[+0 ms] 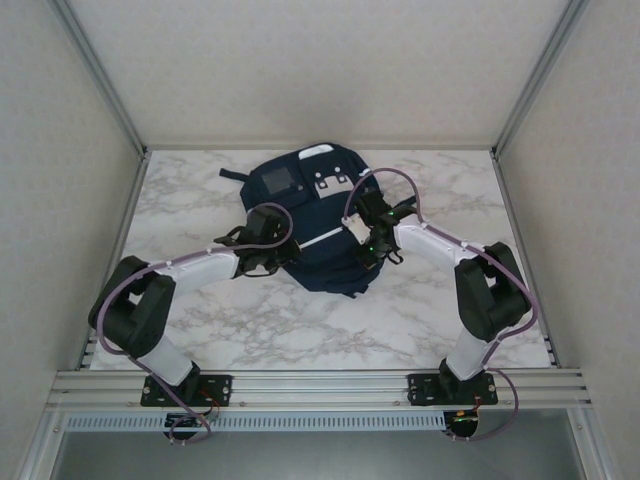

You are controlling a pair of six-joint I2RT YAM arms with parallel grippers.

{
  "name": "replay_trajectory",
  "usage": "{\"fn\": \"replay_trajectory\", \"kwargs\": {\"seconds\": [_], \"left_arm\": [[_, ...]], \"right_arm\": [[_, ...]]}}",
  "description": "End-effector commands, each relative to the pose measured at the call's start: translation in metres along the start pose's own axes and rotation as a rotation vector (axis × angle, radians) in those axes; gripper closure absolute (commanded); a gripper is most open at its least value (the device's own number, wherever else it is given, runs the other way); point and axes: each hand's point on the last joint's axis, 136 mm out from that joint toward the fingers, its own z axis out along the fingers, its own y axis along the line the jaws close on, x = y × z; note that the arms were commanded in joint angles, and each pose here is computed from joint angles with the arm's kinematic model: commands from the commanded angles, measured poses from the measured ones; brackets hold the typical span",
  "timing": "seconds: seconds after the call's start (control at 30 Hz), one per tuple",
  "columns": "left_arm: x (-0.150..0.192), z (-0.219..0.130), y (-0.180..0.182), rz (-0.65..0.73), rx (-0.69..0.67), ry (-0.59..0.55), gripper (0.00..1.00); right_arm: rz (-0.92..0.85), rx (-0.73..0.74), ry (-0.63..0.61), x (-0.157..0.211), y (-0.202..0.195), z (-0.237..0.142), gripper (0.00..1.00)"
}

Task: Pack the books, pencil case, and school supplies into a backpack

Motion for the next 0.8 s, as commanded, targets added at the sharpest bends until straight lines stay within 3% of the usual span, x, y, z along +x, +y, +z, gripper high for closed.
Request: {"fn": "replay_trajectory", "kwargs": {"seconds": [0.0, 0.17, 0.37, 0.63, 0.77], "left_arm": [[-0.025, -0.03, 0.064, 0.046, -0.241, -0.058, 1.0], [-0.065, -0.058, 0.094, 0.058, -0.336, -0.186, 1.0], [-0.104, -0.068, 0.107, -0.008, -0.313, -0.262, 1.0], [-0.125, -0.062, 0.105, -0.043, -0.27, -0.225, 1.0], [-0.117, -0.062, 0.108, -0.037, -0.274, -0.21, 1.0]], "right_arm": [[0.009, 0.097, 0.158, 0.036, -0.024, 0.0, 1.0], [0.021, 0.103, 0.153, 0.031, -0.031, -0.003, 1.0], [0.015, 0.08, 0.113, 0.02, -0.028, -0.005, 1.0], [-0.079, 0.031, 0.042, -0.005, -0.023, 0.004, 1.0], [-0.181, 0.123, -0.001, -0.018, -0.039, 0.009, 1.0]]}}
